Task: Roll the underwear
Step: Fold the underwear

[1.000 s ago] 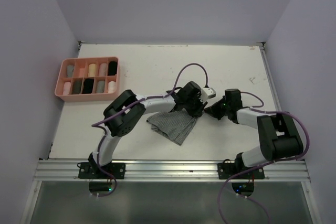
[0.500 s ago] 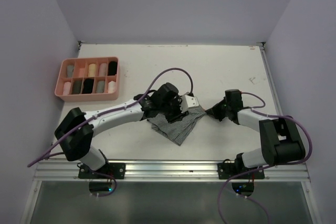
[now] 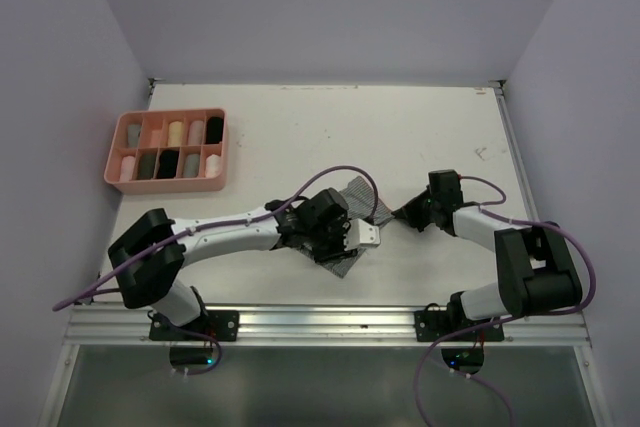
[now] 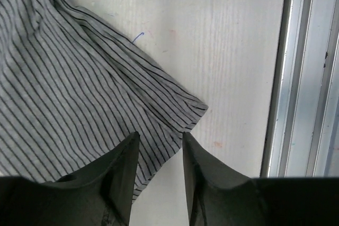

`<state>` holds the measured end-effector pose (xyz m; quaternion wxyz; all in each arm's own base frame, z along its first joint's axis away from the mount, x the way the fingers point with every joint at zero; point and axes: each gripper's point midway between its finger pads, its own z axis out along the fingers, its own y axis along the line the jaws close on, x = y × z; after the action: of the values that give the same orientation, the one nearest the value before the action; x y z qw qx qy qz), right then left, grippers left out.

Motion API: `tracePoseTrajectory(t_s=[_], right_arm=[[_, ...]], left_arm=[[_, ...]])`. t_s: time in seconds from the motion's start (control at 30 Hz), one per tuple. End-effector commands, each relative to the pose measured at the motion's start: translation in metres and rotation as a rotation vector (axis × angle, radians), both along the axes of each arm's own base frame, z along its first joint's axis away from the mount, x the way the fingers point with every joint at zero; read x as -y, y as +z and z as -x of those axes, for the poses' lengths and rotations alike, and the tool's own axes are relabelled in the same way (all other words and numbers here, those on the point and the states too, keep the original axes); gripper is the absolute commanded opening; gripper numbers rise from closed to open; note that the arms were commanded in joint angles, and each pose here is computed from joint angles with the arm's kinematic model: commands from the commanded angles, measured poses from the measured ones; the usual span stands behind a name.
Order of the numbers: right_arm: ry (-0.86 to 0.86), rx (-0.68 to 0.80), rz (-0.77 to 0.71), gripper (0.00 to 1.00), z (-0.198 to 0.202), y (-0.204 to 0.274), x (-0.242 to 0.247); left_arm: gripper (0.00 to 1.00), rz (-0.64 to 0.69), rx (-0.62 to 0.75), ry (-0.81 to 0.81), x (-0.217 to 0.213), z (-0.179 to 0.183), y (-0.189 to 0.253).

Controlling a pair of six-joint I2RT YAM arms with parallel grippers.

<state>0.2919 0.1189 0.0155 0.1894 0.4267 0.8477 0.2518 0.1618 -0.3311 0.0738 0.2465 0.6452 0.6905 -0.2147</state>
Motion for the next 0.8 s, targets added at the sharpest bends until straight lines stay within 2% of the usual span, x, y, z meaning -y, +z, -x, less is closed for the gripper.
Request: tracePoseTrajectory(t_s=[0.0, 0.27, 0.67, 0.73, 0.77], right_arm=[[-0.015, 0.016, 0.041, 0.00, -0.004, 0.006, 0.007], [-0.018, 0.012, 0.041, 0.00, -0.004, 0.007, 0.007], [-0.034, 0.005, 0.047, 0.00, 0.000, 0.005, 0.010], [-0.031, 0.002, 0.048, 0.00, 0.001, 0.005, 0.009], [-0.031, -0.001, 0.048, 0.00, 0.001, 0.005, 0.009]], left_arm=[[0.43, 0.004, -0.018, -0.075, 0.012, 0.012, -0.004], [0.45, -0.047, -0.046, -0.105, 0.016, 0.026, -0.026], [0.46, -0.015, -0.022, -0.101, 0.034, 0.027, -0.027], [0.44, -0.056, -0.034, -0.100, 0.032, 0.026, -0.043], [0.37, -0.099, -0.053, -0.108, 0.026, 0.029, -0.052]])
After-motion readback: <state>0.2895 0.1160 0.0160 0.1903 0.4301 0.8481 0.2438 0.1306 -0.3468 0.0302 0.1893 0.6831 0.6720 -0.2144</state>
